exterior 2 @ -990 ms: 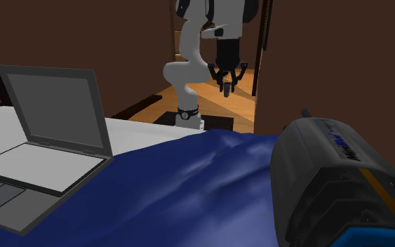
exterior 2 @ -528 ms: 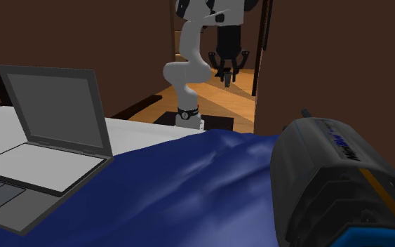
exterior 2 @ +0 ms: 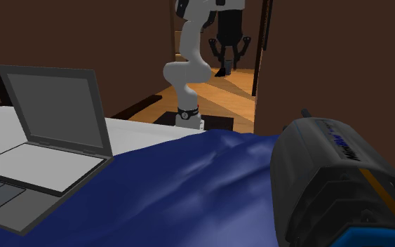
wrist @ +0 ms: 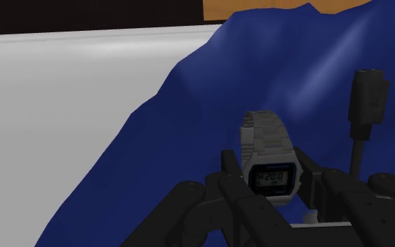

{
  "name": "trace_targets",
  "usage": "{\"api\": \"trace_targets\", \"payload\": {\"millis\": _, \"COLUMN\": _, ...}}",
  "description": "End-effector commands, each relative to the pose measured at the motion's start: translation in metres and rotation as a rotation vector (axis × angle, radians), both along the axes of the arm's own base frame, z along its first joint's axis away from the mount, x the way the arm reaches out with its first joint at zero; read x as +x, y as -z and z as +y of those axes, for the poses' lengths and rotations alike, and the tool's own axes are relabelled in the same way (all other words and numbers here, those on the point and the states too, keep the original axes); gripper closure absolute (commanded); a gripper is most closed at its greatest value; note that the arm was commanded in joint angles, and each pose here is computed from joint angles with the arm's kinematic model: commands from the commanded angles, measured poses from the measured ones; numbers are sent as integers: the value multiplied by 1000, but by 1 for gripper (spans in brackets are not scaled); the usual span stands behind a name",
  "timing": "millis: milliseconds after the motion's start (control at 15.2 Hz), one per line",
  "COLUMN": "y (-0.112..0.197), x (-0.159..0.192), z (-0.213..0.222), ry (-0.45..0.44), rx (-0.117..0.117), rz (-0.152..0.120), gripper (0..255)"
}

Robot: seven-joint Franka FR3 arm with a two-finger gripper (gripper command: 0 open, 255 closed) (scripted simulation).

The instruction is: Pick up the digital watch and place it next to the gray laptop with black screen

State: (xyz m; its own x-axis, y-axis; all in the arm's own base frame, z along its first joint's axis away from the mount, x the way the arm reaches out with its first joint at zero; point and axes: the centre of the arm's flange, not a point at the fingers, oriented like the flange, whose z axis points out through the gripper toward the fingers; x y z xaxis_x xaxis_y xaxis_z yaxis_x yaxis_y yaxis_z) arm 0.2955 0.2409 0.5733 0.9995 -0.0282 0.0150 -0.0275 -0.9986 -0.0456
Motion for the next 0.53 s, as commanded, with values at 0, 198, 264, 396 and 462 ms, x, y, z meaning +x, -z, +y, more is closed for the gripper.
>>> {"api": "trace_targets", "payload": {"millis": 0, "y": -11, "x": 0, "z": 0, "ry": 0, "rx": 0, "rz": 0, "gripper": 255}}
{"api": "trace_targets", "payload": {"millis": 198, "y": -27, "x": 0, "z": 0, "ry": 0, "rx": 0, "rz": 0, "gripper": 255}}
{"api": "trace_targets", "payload": {"millis": 264, "y": -32, "x": 0, "z": 0, "ry": 0, "rx": 0, "rz": 0, "gripper": 255}}
{"api": "trace_targets", "payload": {"millis": 396, "y": -43, "x": 0, "z": 0, "ry": 0, "rx": 0, "rz": 0, "gripper": 255}}
{"api": "trace_targets", "payload": {"millis": 462, "y": -48, "x": 0, "z": 0, "ry": 0, "rx": 0, "rz": 0, "gripper": 255}}
